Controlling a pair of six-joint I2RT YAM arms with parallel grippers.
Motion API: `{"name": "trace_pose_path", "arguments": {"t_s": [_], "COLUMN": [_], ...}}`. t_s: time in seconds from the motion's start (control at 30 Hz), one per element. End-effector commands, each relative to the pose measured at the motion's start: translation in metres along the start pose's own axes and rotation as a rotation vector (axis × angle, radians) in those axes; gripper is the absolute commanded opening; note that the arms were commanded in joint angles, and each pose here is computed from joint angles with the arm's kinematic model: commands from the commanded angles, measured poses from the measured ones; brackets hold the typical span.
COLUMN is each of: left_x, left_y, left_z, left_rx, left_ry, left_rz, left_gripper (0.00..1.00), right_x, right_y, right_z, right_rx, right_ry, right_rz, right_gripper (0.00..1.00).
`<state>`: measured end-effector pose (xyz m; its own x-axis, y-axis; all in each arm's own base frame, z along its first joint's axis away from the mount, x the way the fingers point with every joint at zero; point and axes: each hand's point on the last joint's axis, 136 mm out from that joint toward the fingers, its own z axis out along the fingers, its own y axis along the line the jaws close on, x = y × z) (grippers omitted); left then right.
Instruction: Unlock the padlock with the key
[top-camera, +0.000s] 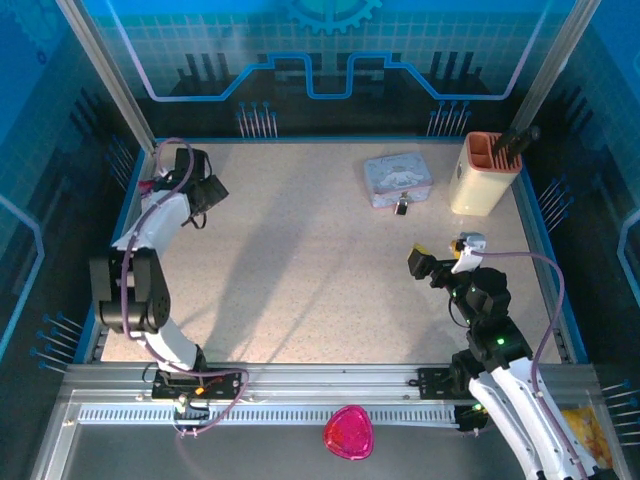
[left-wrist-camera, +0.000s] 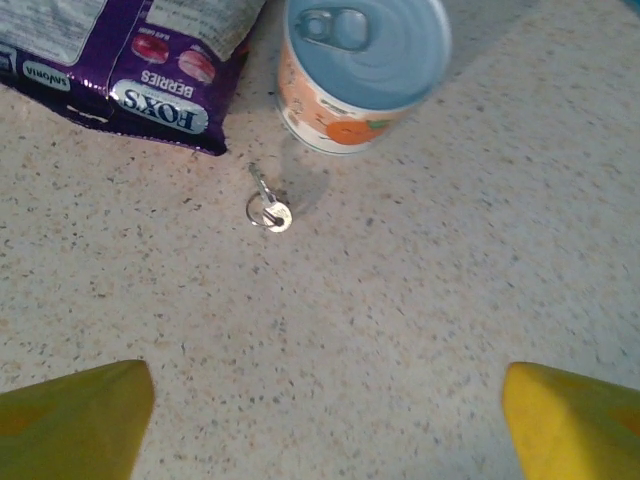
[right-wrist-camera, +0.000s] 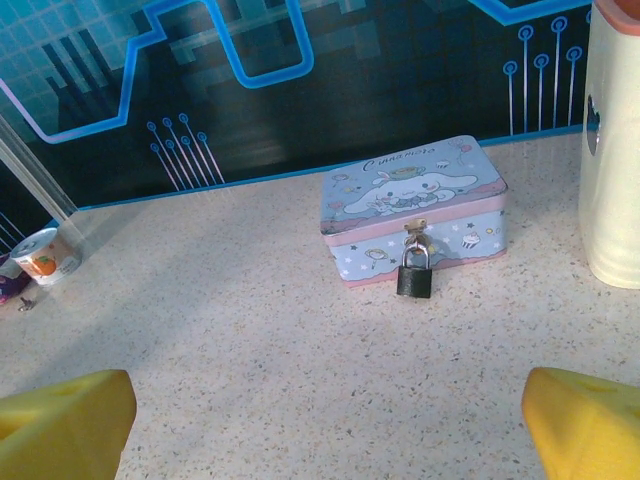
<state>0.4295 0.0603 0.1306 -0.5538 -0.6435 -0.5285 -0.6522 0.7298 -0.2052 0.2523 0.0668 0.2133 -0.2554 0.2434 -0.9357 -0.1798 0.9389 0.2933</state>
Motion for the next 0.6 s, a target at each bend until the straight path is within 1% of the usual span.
{"name": "trace_pose_path", "arguments": {"t_s": [0.0,0.03,0.13,0.3,0.47,0.57], "left_x": [0.002,0.002,0.005,0.004,0.004,0.001], "left_y": [0.007,0.005,0.003,0.008,0.012,0.013], "left_z": [0.015,0.021,0.037,0.061,0.084,0.091], "left_rx": [-0.036,-0.037,-0.052,-0.091,-0.053,-0.057], "left_ry": [0.065,0.076,0.106,0.127,0.161,0.163], "left_rz": [-0.023,-0.020,-0.010,-0.009,-0.079,-0.085], "left_gripper": [0.83,0.79,0.70,0.59,0.51,0.49], "right_x": [-0.006,-0.007,-0.008,-0.008,-0.009,-0.010], "right_y": [-0.002,-0.001,-0.001,-0.002,-0.003,-0.004], "right_z": [-0.003,-0.003,-0.004,-0.004,-0.006,-0.008], "right_rx": [0.011,0.008,0.008,0.010,0.018,0.020], "right_ry": [-0.018,-0.020,-0.026,-0.029,-0.031,-0.043], "right_rz": [0.021,0.022,0.024,0.025,0.029,0.032], "right_gripper": [1.00,1.00,1.00,1.00,1.00,1.00]}}
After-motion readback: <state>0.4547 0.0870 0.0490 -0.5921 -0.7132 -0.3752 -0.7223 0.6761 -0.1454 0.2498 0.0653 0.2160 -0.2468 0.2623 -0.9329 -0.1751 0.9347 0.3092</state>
